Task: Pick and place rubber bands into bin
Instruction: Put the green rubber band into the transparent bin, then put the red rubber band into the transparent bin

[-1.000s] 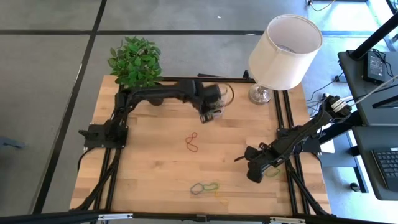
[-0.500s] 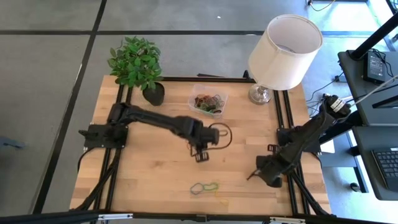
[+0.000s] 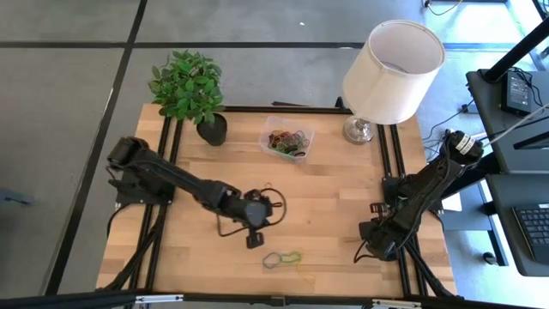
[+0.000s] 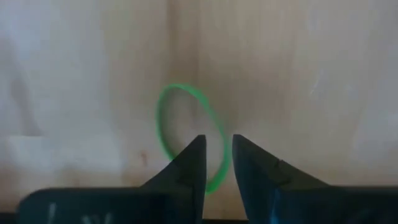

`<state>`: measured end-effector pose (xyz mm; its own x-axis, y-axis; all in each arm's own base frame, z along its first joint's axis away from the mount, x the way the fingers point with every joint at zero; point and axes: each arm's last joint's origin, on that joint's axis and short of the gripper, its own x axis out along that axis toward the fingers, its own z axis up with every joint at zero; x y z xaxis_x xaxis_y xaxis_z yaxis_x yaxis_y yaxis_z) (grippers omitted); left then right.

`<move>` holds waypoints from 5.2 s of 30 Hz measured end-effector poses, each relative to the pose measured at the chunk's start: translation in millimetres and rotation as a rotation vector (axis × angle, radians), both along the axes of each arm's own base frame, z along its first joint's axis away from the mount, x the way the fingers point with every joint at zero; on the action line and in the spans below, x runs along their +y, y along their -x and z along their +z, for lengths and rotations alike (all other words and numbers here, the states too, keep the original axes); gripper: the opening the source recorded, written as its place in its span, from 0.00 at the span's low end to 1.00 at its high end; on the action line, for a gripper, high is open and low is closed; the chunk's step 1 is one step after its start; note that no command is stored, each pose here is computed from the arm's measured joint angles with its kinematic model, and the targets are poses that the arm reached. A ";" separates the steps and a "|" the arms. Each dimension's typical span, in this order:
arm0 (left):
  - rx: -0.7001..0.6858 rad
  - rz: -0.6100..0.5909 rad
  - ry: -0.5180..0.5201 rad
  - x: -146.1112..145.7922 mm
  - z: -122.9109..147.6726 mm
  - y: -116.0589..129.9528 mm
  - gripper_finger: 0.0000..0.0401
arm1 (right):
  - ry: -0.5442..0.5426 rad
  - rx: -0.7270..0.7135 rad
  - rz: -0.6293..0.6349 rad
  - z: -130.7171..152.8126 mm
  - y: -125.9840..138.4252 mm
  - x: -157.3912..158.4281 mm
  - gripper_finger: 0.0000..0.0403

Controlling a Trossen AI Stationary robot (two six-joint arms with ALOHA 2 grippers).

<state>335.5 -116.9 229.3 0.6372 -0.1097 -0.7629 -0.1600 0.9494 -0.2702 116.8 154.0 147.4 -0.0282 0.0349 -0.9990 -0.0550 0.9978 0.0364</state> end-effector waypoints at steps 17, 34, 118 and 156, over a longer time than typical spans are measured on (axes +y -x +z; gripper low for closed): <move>-0.162 0.075 -0.038 46.5 -12.9 101.8 0.00 | -0.048 -0.090 -0.153 7.7 -16.1 3.2 0.02; -0.201 -0.054 -0.097 114.2 -47.7 148.9 0.00 | 0.046 -0.683 -0.507 151.3 -162.2 -83.8 0.00; -0.118 -0.149 -0.371 118.3 2.3 58.5 0.03 | -0.085 -0.504 -0.717 93.0 -111.3 -139.5 0.01; 0.334 0.255 -0.130 108.0 -92.7 -13.9 0.07 | -0.180 -0.528 -0.570 41.5 -49.3 -98.2 0.03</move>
